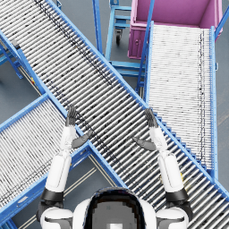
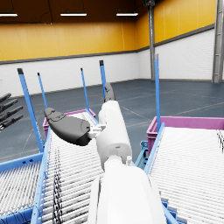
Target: Pick up the oil and place it on the left assembly line, put the cola on the right, and keep Sprite still
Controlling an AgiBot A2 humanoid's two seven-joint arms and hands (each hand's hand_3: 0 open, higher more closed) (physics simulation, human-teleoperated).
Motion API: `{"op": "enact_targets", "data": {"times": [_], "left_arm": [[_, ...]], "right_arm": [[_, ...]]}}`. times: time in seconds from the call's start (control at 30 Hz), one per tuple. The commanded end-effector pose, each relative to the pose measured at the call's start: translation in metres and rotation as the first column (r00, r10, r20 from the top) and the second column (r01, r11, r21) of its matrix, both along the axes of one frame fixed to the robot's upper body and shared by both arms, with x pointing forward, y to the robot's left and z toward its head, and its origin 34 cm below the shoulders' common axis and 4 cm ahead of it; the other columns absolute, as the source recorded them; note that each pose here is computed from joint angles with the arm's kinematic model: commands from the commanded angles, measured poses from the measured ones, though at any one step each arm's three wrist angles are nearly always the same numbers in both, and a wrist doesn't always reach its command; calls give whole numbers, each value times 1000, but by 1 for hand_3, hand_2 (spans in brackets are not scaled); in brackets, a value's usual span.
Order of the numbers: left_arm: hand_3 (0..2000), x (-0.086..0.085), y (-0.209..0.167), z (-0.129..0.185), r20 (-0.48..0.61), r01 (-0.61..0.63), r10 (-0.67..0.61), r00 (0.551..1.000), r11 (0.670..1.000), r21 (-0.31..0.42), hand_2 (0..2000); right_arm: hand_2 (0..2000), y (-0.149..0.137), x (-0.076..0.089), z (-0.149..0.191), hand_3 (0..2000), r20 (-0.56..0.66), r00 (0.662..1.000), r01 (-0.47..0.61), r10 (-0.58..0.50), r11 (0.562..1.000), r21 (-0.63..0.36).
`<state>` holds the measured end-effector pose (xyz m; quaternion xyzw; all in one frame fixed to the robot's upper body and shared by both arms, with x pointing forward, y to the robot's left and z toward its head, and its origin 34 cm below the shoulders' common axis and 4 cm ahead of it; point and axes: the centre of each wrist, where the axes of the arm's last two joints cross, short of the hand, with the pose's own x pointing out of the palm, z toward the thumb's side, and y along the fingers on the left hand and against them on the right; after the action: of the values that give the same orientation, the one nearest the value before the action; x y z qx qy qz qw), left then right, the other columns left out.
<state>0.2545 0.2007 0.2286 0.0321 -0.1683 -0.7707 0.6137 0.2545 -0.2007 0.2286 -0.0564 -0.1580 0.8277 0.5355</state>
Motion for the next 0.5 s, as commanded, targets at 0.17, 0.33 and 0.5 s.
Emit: {"op": "enact_targets", "data": {"times": [0.17, 0.33, 0.5], "left_arm": [[0, 0, 0, 0, 0, 0, 0, 1000, 1000, 0, 0], [0, 4, 0, -2, 23, 14, -13, 1000, 1000, -4, 0], [0, 2, 26, 44, 265, -39, 56, 963, 997, -69, 0]], "right_arm": [[0, 0, 0, 0, 0, 0, 1000, 0, 0, 1000, 0], [0, 5, 3, 0, 0, 16, 1000, 15, -16, 1000, 27], [0, -2, 0, 39, 0, 194, 974, 90, -118, 984, 152]]}}
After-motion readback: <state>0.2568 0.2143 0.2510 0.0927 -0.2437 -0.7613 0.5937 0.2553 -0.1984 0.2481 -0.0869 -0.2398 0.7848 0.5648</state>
